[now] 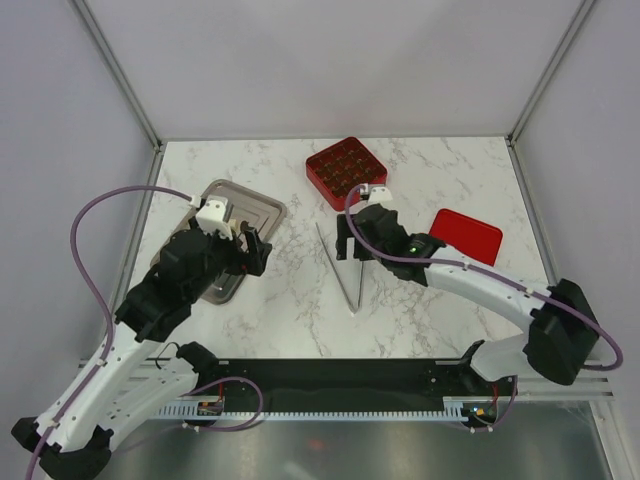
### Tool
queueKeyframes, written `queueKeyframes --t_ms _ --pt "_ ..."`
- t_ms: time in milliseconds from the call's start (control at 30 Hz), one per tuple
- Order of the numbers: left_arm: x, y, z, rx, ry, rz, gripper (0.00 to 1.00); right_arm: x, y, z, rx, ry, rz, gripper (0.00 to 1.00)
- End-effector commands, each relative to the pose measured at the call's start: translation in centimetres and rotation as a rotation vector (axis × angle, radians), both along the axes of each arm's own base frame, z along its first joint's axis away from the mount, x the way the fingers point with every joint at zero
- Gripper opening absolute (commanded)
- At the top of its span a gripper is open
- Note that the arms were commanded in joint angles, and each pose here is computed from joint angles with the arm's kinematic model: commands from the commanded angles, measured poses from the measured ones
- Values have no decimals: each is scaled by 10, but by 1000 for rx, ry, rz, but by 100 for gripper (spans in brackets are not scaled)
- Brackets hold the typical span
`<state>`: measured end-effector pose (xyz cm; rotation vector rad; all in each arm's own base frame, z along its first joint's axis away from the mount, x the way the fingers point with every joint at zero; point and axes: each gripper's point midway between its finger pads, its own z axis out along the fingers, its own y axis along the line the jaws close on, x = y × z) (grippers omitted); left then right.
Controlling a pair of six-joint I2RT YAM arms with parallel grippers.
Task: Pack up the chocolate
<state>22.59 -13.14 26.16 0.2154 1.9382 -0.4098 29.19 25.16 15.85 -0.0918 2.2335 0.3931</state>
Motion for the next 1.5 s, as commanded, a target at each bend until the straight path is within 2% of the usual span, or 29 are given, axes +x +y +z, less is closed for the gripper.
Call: queueKeyframes --t_ms 0,167,367,767,933,1467 --pt "9 17 11 13 -67 95 100 16 16 -5 -74 -48 -28 98" --pt "8 28 18 -1 -97 147 100 18 36 -31 -150 -47 -6 98" --pt "7 32 20 -4 -105 165 100 12 34 -62 -224 -19 -18 98" --pt "9 28 15 8 -88 151 100 -5 18 -93 -247 27 -60 98" --pt "9 30 15 8 -92 160 100 -8 30 -98 -177 28 -21 98" --pt "10 31 14 15 -89 167 100 -9 18 -134 -245 47 -54 98"
